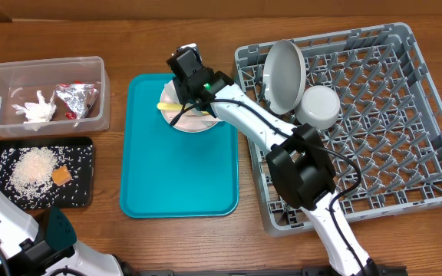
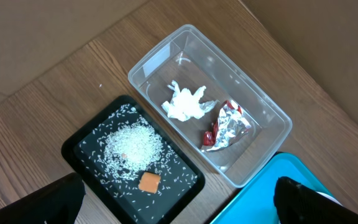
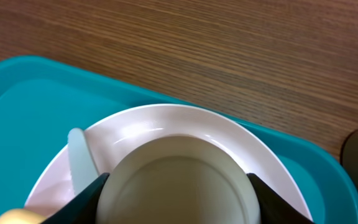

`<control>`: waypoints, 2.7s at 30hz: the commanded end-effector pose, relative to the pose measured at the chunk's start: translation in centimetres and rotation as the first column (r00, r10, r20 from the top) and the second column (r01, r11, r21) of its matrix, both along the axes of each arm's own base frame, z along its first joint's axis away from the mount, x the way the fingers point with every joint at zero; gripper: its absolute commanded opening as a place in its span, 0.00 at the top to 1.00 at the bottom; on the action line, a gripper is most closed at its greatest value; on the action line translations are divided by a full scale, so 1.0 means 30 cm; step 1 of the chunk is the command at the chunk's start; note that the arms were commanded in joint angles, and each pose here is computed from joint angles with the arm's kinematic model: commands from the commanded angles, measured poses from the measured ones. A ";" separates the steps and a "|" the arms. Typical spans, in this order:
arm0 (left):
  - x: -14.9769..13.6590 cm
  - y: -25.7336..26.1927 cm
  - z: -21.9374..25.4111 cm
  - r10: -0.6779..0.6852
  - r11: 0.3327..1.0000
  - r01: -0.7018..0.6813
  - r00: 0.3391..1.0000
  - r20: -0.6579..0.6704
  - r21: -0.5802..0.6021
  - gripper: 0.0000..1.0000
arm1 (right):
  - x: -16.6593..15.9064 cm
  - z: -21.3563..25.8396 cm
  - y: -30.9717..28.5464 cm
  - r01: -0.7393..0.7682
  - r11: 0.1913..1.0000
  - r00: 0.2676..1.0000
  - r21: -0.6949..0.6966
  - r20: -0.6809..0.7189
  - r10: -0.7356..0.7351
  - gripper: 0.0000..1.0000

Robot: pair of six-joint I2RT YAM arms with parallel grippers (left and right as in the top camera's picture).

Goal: Sort waste into correct bins and load items into the dishwasher rack
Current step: 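Grasp the white cup with the right gripper and lift it, then carry the cup right and set it upside down in the rack's back-right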

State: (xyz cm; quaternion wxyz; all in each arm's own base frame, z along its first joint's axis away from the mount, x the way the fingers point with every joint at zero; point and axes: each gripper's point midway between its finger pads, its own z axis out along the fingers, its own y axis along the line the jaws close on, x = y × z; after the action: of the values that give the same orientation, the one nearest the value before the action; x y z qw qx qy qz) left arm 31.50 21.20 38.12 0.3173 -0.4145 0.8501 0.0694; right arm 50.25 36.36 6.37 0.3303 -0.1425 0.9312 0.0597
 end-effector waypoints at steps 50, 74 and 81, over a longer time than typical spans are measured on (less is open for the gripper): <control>0.005 0.011 -0.014 0.004 1.000 -0.004 1.000 -0.017 0.004 0.00 | -0.192 0.706 -1.510 0.732 0.682 0.681 0.001 -0.049 -0.731 0.66; 0.005 0.011 -0.014 0.004 1.000 -0.004 1.000 -0.017 0.004 0.00 | -0.216 0.235 -1.672 0.792 0.609 0.594 -0.035 -0.185 -0.783 0.59; 0.005 0.011 -0.014 0.004 1.000 -0.004 1.000 -0.017 0.004 0.00 | -0.211 0.219 -1.643 0.778 0.629 0.612 -0.008 -0.221 -0.759 0.30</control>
State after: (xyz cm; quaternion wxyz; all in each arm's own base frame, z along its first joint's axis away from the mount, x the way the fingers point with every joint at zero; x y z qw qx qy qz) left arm 31.51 21.20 38.13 0.3175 -0.4145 0.8501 0.0694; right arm 43.75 -13.53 13.11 0.2338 0.2962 0.9248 -0.0493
